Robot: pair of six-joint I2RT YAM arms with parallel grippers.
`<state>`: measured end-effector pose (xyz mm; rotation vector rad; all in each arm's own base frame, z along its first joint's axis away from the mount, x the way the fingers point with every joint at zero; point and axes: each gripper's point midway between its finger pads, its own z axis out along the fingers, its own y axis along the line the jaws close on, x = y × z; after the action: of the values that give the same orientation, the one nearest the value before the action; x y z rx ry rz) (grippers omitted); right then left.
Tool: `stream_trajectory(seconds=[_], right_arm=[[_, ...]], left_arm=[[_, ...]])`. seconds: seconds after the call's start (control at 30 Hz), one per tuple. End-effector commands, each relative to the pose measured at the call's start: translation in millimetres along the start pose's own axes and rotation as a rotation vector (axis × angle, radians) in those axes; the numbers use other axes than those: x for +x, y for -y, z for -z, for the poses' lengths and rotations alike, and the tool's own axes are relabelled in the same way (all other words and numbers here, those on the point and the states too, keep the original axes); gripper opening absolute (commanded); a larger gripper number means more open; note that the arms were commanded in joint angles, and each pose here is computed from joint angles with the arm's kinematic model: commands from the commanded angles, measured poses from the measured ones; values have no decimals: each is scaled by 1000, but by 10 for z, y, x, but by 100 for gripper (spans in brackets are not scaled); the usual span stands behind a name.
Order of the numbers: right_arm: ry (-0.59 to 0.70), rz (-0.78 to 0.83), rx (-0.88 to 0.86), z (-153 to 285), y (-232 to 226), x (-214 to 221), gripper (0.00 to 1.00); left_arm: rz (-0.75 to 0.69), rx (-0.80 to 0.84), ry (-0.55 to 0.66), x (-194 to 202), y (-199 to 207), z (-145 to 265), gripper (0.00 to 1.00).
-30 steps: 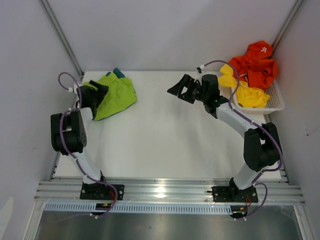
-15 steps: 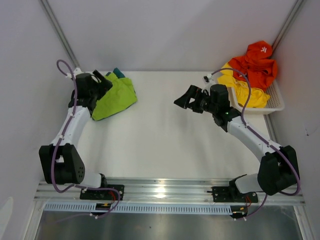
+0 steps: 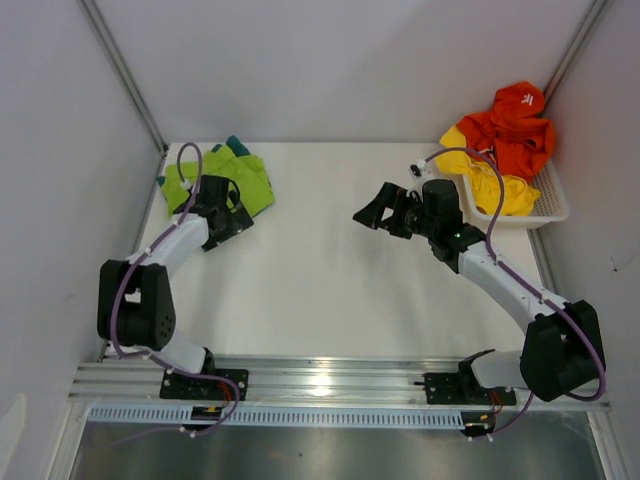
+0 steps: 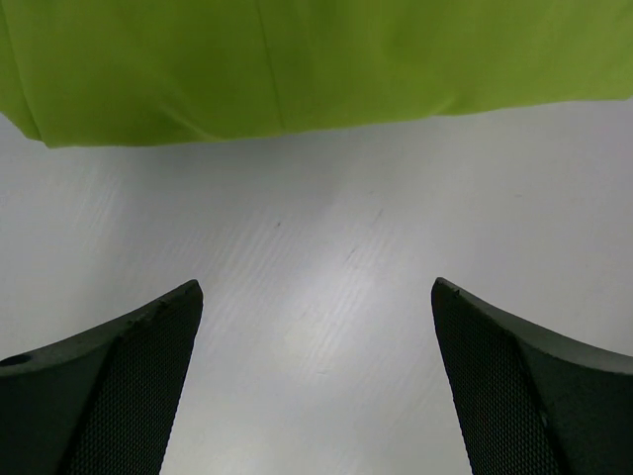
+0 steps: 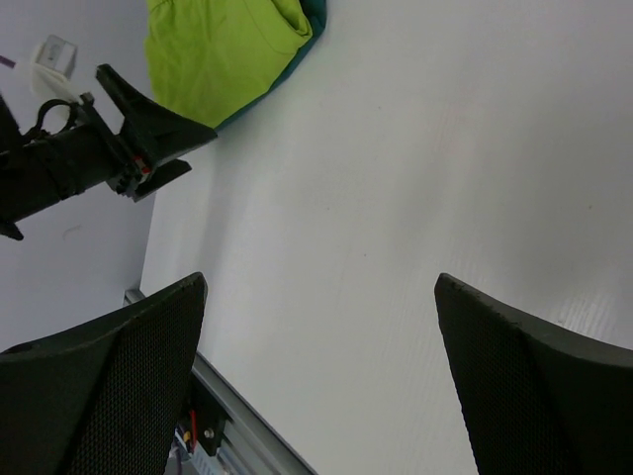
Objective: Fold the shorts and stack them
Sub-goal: Neatly place the folded shorts to the corner
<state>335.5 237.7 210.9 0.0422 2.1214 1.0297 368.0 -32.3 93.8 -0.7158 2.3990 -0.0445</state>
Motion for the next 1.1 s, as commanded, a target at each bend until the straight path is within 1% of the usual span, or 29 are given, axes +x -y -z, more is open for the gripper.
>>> stream_trajectory(seconds=[0.0, 0.13, 0.23, 0.27, 0.3, 0.37, 0.4, 0.47, 0.5, 0.57, 0.6, 0.63, 0.67, 0.8, 0.83, 0.87, 0.9, 0.93, 1.0, 1.07], right_arm=[[27, 36, -25, 80, -84, -54, 99], [25, 40, -32, 119, -103, -54, 99], [27, 45, -33, 146, -102, -45, 99], [27, 46, -33, 153, -98, -42, 100], [23, 45, -33, 156, -94, -27, 99], [13, 46, -35, 162, -84, 1, 99], [7, 45, -39, 169, -84, 14, 100], [10, 44, -42, 183, -80, 17, 100], [14, 45, -53, 197, -108, 8, 100], [23, 50, -69, 198, -150, -30, 99], [21, 50, -78, 197, -170, -40, 99], [24, 49, -84, 192, -186, -61, 100], [23, 47, -90, 186, -203, -73, 99], [15, 54, -122, 154, -299, -135, 99], [11, 53, -123, 138, -290, -133, 99], [7, 50, -124, 129, -288, -127, 99], [2, 46, -126, 119, -286, -124, 100], [2, 46, -126, 116, -286, -127, 100], [1, 42, -122, 105, -273, -131, 99], [0, 41, -121, 97, -268, -136, 99]], left_arm=[[-58, -113, -56, 73, -237, -205, 99], [-61, -113, -122, 121, -249, -486, 99], [-60, -111, -145, 116, -250, -642, 99], [-56, -108, -136, 51, -238, -669, 99], [-46, -123, -147, 53, -302, -738, 99], [-22, -100, -162, 19, -292, -793, 99], [22, -108, -166, -61, -419, -884, 99], [56, -91, -190, -80, -453, -970, 99], [73, -84, -173, -214, -469, -1003, 99], [77, -110, -196, -195, -538, -1132, 99], [79, -115, -180, -310, -541, -1170, 99], [77, -136, -192, -331, -571, -1241, 99], [78, -147, -164, -476, -573, -1264, 99], [66, -189, -130, -711, -653, -1364, 99], [68, -182, -93, -893, -608, -1359, 99], [68, -190, -103, -882, -636, -1421, 98], [92, -152, -100, -997, -599, -1475, 99], [92, -152, -100, -998, -599, -1476, 99], [94, -190, -119, -1033, -653, -1531, 99], [107, -207, -108, -1152, -649, -1497, 99]])
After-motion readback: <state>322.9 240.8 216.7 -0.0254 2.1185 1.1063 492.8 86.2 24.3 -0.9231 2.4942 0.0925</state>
